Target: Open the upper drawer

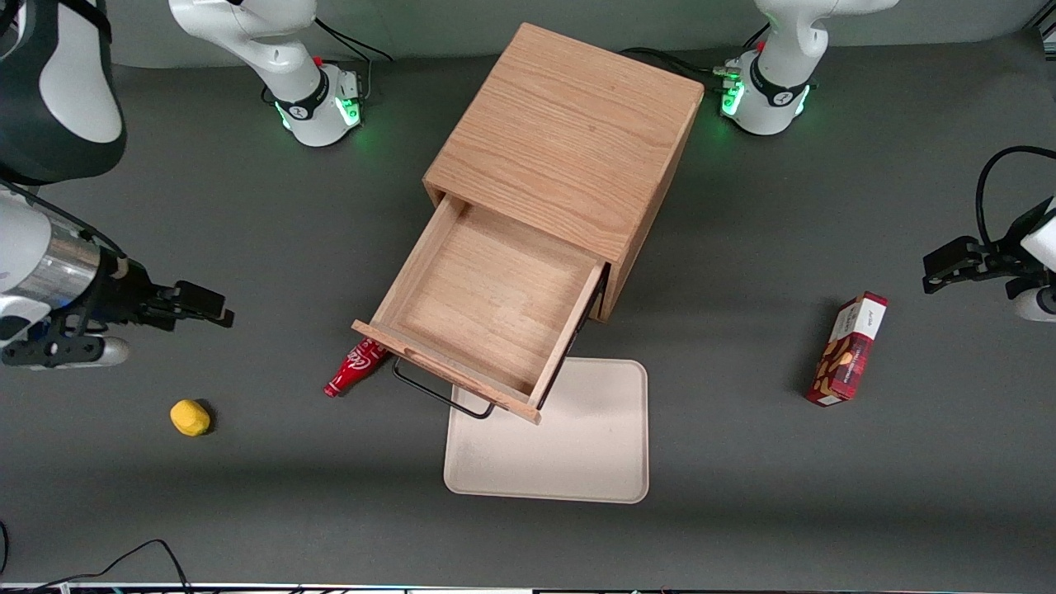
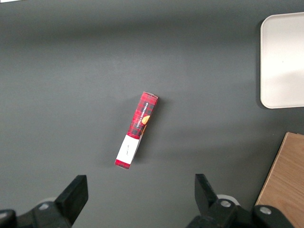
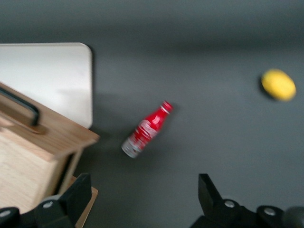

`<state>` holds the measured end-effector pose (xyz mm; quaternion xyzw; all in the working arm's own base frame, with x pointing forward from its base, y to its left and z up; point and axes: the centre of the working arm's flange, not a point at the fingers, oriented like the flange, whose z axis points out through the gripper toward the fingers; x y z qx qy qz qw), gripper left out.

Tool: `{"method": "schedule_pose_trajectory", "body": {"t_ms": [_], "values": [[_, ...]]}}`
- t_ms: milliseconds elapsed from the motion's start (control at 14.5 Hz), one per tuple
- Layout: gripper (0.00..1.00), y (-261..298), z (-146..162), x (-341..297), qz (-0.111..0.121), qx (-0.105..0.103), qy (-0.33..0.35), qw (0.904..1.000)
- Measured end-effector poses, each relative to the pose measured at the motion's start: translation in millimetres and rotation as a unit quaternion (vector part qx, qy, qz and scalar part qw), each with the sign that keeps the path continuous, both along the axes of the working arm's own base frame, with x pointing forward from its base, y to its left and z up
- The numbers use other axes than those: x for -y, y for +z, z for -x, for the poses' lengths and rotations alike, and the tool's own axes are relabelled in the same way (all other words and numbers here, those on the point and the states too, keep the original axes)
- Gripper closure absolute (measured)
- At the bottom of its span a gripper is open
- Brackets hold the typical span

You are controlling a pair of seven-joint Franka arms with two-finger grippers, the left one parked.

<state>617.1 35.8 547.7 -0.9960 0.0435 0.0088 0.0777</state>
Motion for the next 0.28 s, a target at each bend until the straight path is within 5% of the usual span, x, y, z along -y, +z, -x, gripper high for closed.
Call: {"method": "schedule_pose_trajectory", "body": {"t_ms": [276], "values": [[0.00,22,41,24,0.082,-0.001,-0.007,0.9966]]}}
